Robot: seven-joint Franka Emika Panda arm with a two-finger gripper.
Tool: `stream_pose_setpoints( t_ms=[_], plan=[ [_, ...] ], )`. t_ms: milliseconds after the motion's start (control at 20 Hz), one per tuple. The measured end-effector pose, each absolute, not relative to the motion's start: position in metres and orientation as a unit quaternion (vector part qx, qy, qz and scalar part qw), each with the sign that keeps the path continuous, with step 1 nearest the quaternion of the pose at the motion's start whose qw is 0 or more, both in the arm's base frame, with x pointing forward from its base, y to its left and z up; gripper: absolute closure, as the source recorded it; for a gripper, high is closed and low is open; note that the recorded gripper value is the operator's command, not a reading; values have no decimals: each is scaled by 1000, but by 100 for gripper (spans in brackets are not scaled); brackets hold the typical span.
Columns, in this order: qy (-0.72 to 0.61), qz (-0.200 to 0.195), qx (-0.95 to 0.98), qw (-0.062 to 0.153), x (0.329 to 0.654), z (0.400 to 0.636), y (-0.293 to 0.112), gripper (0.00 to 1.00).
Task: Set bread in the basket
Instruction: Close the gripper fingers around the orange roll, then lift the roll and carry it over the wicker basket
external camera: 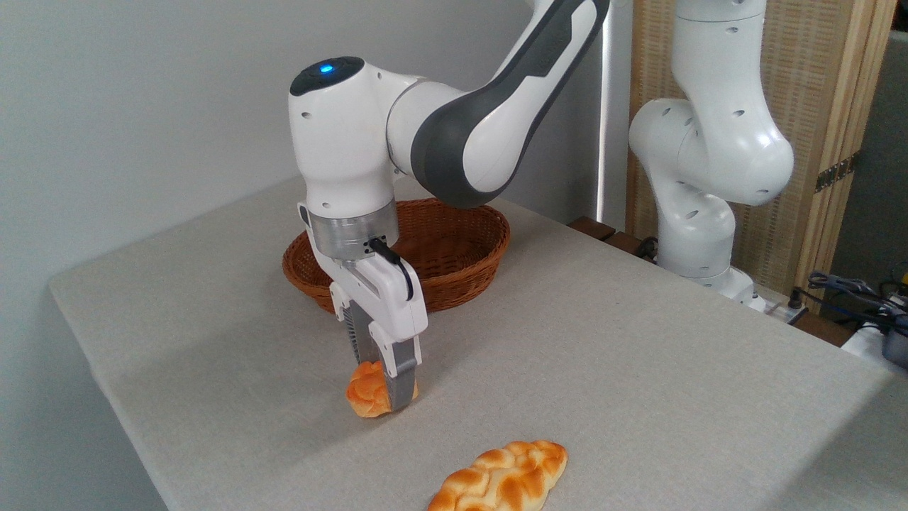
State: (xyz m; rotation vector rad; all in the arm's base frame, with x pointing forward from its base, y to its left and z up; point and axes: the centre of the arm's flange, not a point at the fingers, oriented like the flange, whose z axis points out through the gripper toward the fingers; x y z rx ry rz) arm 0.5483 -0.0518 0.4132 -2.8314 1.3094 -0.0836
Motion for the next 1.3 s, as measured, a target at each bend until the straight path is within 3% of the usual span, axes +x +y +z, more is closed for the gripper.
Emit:
stream_pose_setpoints(
  t_ms=[350, 600, 750, 900, 1000, 1100, 1300],
  plan=[
    [420, -33, -907, 12, 549, 419, -52, 48],
    [424, -77, -902, 19, 543, 465, -62, 47],
    [435, -86, -896, 0, 528, 488, -89, 44],
    [455, -52, -889, -23, 508, 492, -118, 35],
    [463, -29, -885, -45, 495, 492, -135, 34],
    [472, -13, -879, -66, 483, 491, -154, 24],
    [495, 11, -865, -82, 464, 485, -190, 0]
  ],
)
